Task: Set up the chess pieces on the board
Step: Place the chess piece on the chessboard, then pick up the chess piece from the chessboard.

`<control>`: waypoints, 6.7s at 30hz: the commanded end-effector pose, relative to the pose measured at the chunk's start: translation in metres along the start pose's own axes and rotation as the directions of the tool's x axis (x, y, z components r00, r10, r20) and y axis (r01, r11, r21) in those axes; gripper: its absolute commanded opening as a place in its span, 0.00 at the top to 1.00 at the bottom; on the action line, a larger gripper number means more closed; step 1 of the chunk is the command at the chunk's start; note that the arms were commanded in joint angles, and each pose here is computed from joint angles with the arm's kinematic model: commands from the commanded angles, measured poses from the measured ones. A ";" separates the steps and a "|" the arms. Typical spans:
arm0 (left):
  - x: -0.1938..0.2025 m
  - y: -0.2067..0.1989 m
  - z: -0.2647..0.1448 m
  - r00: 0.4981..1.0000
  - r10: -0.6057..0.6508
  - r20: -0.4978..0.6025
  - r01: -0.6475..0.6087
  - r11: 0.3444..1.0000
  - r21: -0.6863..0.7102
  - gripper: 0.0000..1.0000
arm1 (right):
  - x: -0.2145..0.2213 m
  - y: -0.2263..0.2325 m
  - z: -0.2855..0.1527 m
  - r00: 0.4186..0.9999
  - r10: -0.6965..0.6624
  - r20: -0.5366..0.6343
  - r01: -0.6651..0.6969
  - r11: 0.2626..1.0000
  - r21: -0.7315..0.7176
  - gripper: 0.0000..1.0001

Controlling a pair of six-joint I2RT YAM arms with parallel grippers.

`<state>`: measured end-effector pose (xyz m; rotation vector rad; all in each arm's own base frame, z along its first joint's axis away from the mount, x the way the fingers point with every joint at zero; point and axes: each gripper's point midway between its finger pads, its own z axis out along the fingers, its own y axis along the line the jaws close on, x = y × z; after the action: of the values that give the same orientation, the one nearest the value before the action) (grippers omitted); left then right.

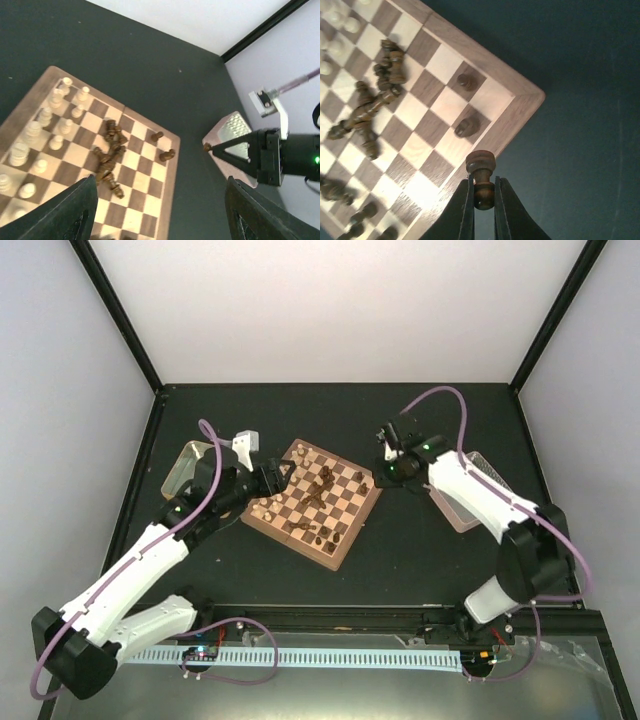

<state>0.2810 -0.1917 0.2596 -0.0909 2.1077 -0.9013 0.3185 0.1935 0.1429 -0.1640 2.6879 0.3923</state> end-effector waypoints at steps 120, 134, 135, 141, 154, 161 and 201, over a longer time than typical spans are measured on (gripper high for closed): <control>-0.050 0.046 -0.108 0.911 0.008 0.413 0.078 0.979 -0.191 0.24 | 0.097 0.185 0.095 0.645 -0.737 -0.202 0.697 0.676 -0.239 0.66; -0.046 0.048 -0.100 0.922 0.004 0.388 0.078 0.978 -0.194 0.23 | 0.098 0.174 0.113 0.592 -0.775 -0.221 0.756 0.629 -0.182 0.66; -0.046 0.048 -0.100 0.922 0.004 0.387 0.078 0.978 -0.195 0.23 | 0.099 0.173 0.114 0.587 -0.778 -0.226 0.758 0.625 -0.183 0.66; -0.046 0.047 -0.100 0.922 0.003 0.386 0.077 0.979 -0.191 0.23 | 0.112 0.164 0.121 0.557 -0.784 -0.273 0.764 0.613 -0.201 0.70; -0.030 0.055 -0.083 0.941 -0.049 0.336 0.113 0.978 -0.174 0.19 | 0.087 0.181 0.104 0.614 -0.783 -0.097 0.765 0.621 -0.170 0.92; -0.011 0.051 -0.057 0.956 -0.170 0.239 0.192 0.979 -0.072 0.16 | 0.049 0.205 0.047 0.683 -0.699 0.213 0.731 0.656 -0.188 0.92; 0.033 -0.029 -0.004 0.961 0.029 -0.276 0.080 0.923 0.376 0.98 | 0.004 0.195 -0.062 0.743 -0.412 0.527 0.610 0.740 -0.281 0.60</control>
<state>0.2521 -0.2149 0.2343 0.1365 2.2020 -1.3463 0.2498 0.3679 0.2134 -0.9660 1.9944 0.6597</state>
